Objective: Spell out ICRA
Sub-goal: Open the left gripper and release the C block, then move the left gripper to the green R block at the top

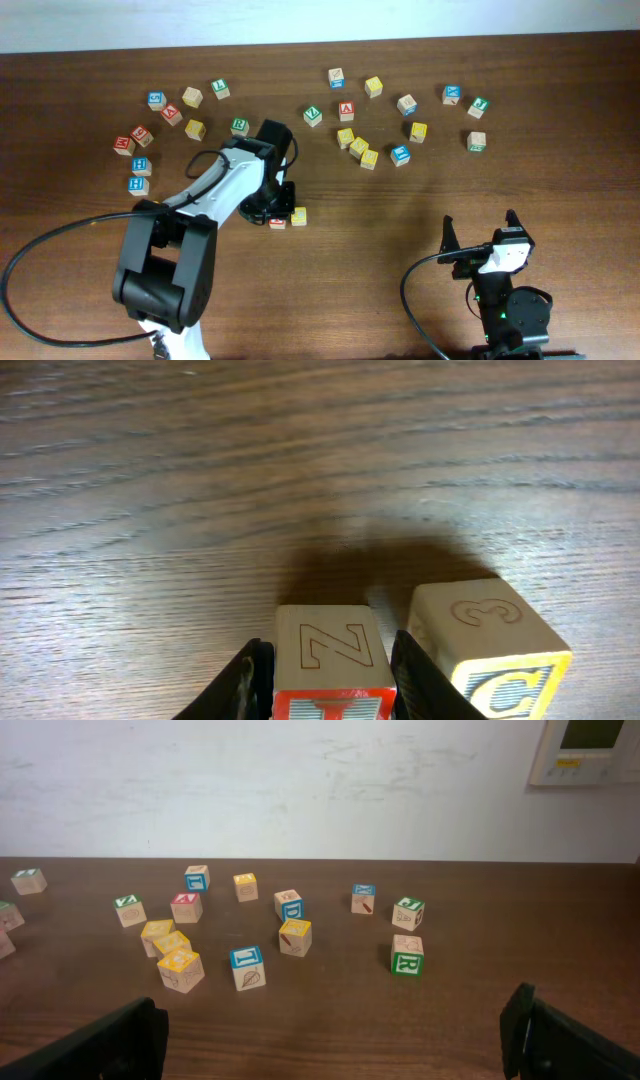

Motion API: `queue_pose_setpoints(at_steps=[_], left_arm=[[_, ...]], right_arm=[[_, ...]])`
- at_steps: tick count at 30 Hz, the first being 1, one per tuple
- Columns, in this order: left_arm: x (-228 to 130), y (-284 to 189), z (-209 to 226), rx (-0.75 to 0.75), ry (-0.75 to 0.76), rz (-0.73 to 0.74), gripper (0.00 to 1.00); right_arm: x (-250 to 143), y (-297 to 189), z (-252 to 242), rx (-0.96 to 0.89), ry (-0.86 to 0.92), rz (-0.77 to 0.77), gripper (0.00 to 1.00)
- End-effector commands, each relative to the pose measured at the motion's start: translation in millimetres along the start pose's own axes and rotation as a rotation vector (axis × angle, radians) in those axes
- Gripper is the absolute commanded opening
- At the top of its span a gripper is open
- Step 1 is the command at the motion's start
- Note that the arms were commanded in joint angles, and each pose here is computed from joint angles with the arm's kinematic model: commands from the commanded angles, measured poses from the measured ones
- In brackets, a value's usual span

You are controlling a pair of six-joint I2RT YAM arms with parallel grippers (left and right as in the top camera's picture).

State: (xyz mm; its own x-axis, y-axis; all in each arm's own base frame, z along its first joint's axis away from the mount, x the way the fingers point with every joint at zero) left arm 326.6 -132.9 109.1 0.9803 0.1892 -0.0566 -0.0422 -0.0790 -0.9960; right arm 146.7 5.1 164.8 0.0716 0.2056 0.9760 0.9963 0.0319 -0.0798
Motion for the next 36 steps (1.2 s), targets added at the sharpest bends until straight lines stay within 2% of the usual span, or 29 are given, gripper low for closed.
queue_pose_setpoints(at_steps=[1, 10, 13, 15, 20, 25, 27, 32, 36], left_arm=[[-1.0, -0.2, 0.1, 0.015, -0.008, -0.011, 0.30], [4.3, -0.4, 1.6, 0.036, -0.041, -0.055, 0.29], [4.3, -0.4, 1.3, 0.034, -0.040, -0.056, 0.30], [3.2, -0.4, 2.1, 0.039, -0.041, -0.048, 0.34], [0.3, -0.3, 1.1, 0.018, -0.042, -0.018, 0.29], [-2.5, -0.3, 2.9, 0.031, -0.044, 0.001, 0.31], [-2.5, -0.3, 2.9, 0.031, -0.044, 0.001, 0.45], [0.1, -4.6, 2.0, 0.027, -0.046, -0.005, 0.47], [16.1, -31.4, 2.6, 0.010, -0.073, -0.032, 0.48]], right_arm=[[-2.4, 0.0, -0.9, -0.011, 0.000, 0.007, 0.98], [-2.5, 0.0, -0.9, -0.011, 0.000, 0.008, 0.98], [-2.5, 0.0, -0.9, -0.011, 0.000, 0.008, 0.98], [-2.4, 0.0, -0.9, -0.011, 0.000, 0.007, 0.98], [-2.4, 0.0, -0.9, -0.011, 0.000, 0.007, 0.98], [-2.4, 0.0, -0.9, -0.011, 0.000, 0.007, 0.98], [-2.4, 0.0, -0.9, -0.011, 0.000, 0.007, 0.98], [-2.4, 0.0, -0.9, -0.011, 0.000, 0.007, 0.98], [-2.5, 0.0, -0.9, -0.011, 0.000, 0.008, 0.98]])
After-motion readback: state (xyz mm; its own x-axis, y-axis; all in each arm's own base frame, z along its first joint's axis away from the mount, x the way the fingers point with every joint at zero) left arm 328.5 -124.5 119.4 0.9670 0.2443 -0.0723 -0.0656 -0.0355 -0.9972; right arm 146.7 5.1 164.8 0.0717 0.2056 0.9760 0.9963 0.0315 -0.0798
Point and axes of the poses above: each gripper's point midway between its finger pads, its own y axis out along the fingers, its own z axis along the line the jaws close on, x = y × z, the point moved 10 cm from there along -y, back along the fingers, and after that the axes turned 13 degrees about -y, right-handed, at the moved point
